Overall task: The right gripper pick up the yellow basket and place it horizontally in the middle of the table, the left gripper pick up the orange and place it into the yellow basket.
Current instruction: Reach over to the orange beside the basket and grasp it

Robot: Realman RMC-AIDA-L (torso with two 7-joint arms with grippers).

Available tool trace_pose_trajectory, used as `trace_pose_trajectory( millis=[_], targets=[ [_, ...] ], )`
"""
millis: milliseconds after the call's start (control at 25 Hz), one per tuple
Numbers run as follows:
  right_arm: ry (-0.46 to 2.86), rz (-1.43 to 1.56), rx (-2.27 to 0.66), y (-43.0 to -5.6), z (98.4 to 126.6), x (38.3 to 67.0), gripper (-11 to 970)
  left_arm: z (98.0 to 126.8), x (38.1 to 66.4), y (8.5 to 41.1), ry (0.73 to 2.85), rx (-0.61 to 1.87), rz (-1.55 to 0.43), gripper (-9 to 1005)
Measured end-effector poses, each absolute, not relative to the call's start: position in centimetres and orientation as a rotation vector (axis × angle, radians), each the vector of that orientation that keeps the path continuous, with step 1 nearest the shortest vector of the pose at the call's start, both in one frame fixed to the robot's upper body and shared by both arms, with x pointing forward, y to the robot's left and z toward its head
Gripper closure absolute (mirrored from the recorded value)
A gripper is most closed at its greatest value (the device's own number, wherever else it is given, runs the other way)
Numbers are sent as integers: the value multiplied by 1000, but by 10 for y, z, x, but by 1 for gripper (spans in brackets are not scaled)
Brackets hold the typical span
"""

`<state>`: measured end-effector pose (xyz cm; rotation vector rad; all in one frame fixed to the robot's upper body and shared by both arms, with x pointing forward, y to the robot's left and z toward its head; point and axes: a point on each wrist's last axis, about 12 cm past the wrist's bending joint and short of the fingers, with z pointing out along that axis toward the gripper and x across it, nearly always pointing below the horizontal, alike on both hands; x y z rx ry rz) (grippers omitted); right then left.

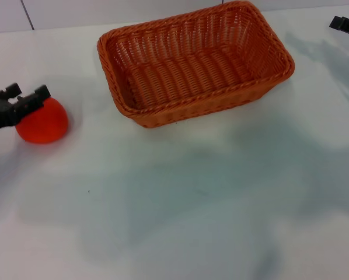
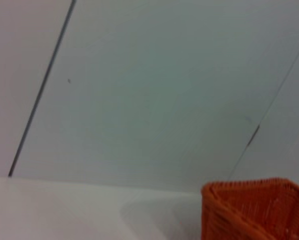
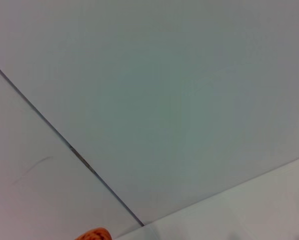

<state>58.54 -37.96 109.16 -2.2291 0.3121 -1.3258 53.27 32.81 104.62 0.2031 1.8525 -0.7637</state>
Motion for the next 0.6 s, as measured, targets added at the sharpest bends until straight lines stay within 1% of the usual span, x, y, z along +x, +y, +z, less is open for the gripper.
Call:
trace_pose_trajectory(
  millis=[240,600],
  targets=[
    [297,-1317,-2224,-378,1092,585,15,1039,528,327,1858,213,-705,89],
    [271,-1297,-2211,-374,1093,585,15,1033,533,320,1867,240,-621,91]
  ],
)
